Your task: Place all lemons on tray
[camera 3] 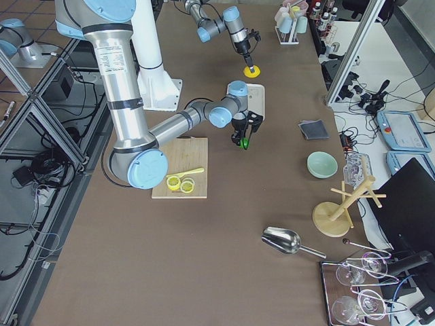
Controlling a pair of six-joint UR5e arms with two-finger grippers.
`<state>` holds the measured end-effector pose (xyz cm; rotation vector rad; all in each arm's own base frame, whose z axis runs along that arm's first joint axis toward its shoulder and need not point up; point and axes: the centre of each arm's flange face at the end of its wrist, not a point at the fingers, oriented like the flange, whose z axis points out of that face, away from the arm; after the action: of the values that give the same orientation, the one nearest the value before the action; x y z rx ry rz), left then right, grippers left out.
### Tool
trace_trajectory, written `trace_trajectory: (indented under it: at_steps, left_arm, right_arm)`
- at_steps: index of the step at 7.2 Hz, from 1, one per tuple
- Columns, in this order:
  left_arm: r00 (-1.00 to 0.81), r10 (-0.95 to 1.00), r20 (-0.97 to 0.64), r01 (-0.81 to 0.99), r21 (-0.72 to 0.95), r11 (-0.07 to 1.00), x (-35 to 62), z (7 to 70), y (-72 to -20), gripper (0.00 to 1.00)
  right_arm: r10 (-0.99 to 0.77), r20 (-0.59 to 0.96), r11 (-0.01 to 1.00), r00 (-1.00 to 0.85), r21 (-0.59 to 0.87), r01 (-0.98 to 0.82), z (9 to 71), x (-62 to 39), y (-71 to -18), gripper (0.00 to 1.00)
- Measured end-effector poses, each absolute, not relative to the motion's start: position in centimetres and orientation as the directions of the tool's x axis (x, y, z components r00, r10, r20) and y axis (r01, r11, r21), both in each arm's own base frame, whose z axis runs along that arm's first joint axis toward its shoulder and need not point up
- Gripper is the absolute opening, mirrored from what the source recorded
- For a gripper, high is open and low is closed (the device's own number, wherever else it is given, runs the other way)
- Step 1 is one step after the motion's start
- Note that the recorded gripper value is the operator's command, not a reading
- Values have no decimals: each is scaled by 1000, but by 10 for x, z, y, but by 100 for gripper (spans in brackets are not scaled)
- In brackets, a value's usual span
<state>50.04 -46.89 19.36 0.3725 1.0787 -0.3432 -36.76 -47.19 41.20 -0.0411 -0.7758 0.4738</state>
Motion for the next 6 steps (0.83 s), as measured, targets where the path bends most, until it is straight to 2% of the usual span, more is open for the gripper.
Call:
trace_trajectory:
  at_steps: [4,6]
  left_arm:
    - [457,-116,-882,446,115,887,542,207,-447,0]
    - [493,-129,-860,441,119,889,565,222,-449,0]
  right_arm:
    - [331,740,933,585,-162,-322,285,-431,-474,0]
    - [279,764,951,581,-136,-277,249,-472,-463,0]
